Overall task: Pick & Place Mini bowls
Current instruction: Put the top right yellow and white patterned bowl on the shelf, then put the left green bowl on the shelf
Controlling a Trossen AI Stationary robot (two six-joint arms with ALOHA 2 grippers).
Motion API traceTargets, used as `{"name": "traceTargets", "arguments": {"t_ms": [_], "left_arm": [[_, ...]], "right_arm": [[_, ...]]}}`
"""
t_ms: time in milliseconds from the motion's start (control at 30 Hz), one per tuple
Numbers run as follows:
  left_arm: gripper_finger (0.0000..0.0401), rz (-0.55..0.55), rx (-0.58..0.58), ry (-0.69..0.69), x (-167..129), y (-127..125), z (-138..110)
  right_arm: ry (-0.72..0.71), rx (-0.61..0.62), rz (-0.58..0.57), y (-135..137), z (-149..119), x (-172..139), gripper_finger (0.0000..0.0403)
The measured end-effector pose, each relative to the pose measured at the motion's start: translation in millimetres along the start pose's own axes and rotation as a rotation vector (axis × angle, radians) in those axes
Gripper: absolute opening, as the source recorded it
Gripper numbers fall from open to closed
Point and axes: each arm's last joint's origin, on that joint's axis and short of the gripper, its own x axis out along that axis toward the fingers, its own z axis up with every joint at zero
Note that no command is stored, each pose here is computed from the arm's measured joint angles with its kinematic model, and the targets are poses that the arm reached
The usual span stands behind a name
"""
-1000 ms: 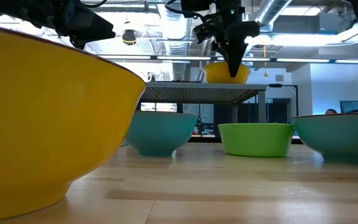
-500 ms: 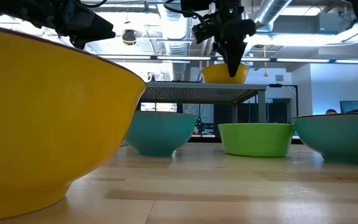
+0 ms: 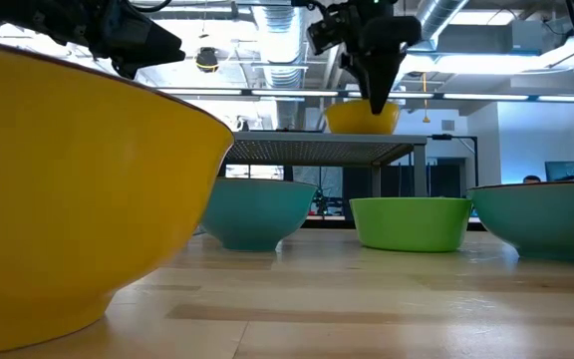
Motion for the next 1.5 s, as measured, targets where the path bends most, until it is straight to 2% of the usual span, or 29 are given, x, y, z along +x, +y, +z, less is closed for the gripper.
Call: {"name": "traceTargets", "arguments": {"t_ms": [100,300,700,1133,1267,1500], "left_arm": [[0.0140,0.000,0.000,0.000,0.0,0.0,0.0],[0.0140,0.000,0.000,-0.001,0.0,0.0,0.1],[0.0140,0.000,-0.001,-0.004,0.0,0.0,0.4],[0.0140,0.000,-0.001,-0.004,0.0,0.0,0.4],[0.0140,0.000,-0.001,-0.004,0.0,0.0,0.4],[0.0140,0.000,-0.001,-0.004,0.0,0.0,0.4]], "right_arm": [[-0.013,-0.028,-0.027,15.2,0.7,-4.9,0.0164],[-0.025,-0.106,-0.223,27.8,0.6,-11.1,0.0181],[-0.044,-0.101,-0.237,26.9,0.7,-16.4,0.0184],[-0.012,-0.022,-0.252,-1.3,0.1,-8.0,0.0183],[-0.023,-0.054,-0.255,9.1,0.6,-11.2,0.0183],[-0.103,-0.142,-0.256,49.3,0.2,-31.5,0.0182]]}}
